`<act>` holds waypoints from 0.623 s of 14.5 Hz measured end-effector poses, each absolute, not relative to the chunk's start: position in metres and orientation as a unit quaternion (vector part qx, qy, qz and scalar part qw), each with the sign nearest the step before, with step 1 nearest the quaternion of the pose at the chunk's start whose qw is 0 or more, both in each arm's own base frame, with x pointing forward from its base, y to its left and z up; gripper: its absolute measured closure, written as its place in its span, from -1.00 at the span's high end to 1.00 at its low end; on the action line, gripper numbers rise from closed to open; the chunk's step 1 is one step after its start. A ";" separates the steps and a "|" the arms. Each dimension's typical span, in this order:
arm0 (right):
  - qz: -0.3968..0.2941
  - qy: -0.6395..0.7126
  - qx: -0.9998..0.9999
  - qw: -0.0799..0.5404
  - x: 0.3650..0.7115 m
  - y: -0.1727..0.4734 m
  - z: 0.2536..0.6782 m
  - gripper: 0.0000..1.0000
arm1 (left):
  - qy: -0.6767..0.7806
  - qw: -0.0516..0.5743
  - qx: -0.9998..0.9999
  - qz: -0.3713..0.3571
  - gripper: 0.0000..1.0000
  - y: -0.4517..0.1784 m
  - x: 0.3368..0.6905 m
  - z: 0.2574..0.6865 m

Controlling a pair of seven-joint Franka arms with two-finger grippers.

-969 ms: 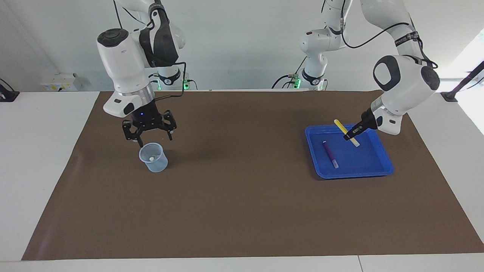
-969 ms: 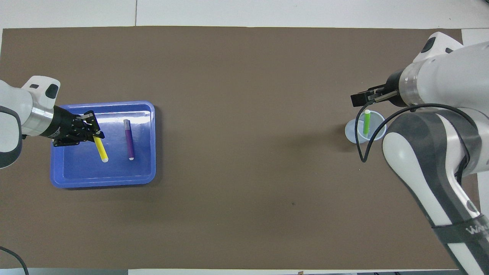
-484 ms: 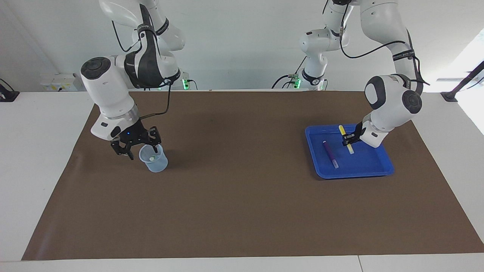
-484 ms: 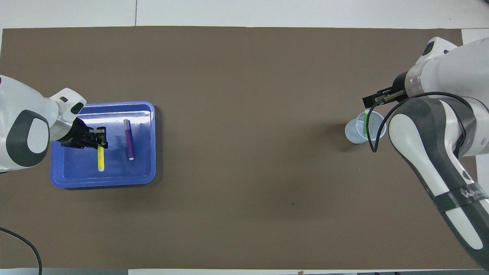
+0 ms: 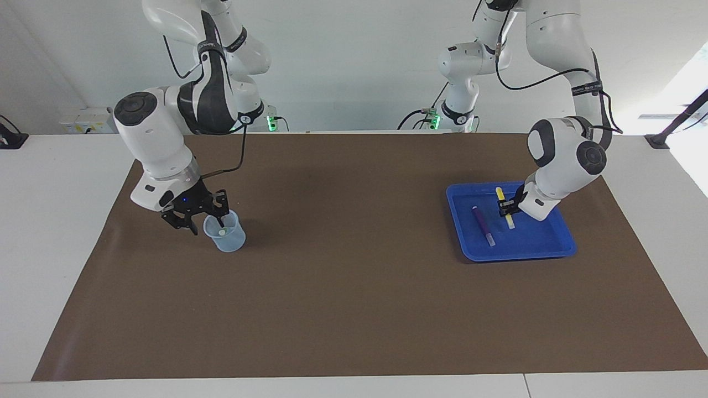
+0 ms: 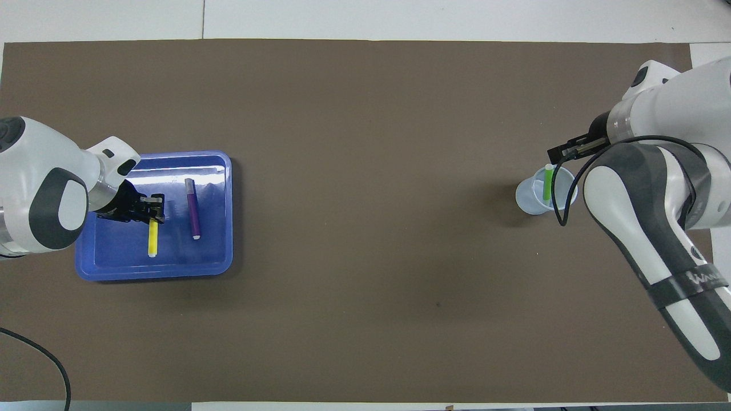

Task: Right arm passes pens to left for tray arrangement
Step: 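Lay the yellow pen in the tray and open the left gripper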

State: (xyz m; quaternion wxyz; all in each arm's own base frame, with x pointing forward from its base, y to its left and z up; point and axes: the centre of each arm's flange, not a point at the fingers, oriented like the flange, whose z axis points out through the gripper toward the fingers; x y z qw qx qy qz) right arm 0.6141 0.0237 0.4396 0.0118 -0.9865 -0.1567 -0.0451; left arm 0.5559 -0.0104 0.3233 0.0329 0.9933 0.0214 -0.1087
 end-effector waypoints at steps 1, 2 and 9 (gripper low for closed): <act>-0.049 -0.157 -0.986 0.012 0.615 0.024 0.434 0.29 | 0.019 0.033 0.993 -0.109 -0.62 -0.010 0.556 0.322; -0.051 -0.157 -0.986 0.012 0.615 0.025 0.429 0.29 | 0.019 0.033 0.993 -0.109 -0.62 -0.010 0.556 0.321; -0.036 -0.160 -0.986 0.014 0.608 0.028 0.406 0.24 | 0.018 0.033 0.993 -0.108 -0.26 -0.010 0.551 0.308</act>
